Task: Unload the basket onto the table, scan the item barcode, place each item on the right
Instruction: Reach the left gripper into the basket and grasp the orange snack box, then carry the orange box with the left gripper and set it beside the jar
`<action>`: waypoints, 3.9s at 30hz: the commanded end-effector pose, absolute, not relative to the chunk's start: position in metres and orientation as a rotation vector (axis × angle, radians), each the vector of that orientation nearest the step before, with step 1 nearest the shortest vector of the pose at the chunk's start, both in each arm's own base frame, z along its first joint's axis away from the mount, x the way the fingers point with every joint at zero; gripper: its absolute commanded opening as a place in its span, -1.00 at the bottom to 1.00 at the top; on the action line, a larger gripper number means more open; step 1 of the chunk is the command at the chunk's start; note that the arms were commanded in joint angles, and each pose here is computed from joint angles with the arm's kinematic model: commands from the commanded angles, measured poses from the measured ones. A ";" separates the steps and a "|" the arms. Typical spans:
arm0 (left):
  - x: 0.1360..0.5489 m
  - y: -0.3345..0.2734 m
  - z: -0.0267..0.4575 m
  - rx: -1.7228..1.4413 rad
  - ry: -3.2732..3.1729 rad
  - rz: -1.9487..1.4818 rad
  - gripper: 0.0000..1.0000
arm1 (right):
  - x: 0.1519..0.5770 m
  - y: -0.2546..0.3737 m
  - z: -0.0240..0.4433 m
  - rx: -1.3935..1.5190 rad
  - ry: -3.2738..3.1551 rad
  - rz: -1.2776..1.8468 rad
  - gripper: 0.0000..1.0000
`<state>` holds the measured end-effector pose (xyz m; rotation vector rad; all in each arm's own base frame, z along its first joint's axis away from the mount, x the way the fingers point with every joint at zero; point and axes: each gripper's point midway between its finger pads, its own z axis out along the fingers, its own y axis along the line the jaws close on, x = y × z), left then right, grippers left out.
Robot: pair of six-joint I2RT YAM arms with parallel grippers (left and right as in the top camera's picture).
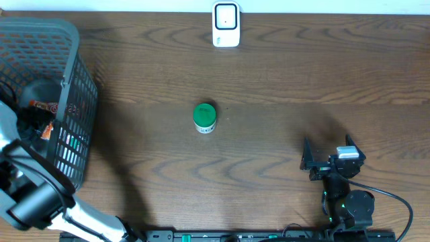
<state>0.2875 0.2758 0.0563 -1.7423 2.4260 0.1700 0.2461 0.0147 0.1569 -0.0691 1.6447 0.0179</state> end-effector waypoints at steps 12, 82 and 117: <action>0.294 0.273 0.018 -1.747 2.493 0.166 0.85 | 0.246 0.012 0.157 -0.044 1.644 0.020 0.99; 0.344 -0.252 0.081 -0.771 2.592 -0.360 -0.85 | 0.246 0.012 0.157 -0.044 1.644 0.020 0.99; 0.337 0.221 0.300 -1.402 2.018 -0.190 0.76 | 0.246 0.012 0.157 -0.044 1.644 0.020 0.99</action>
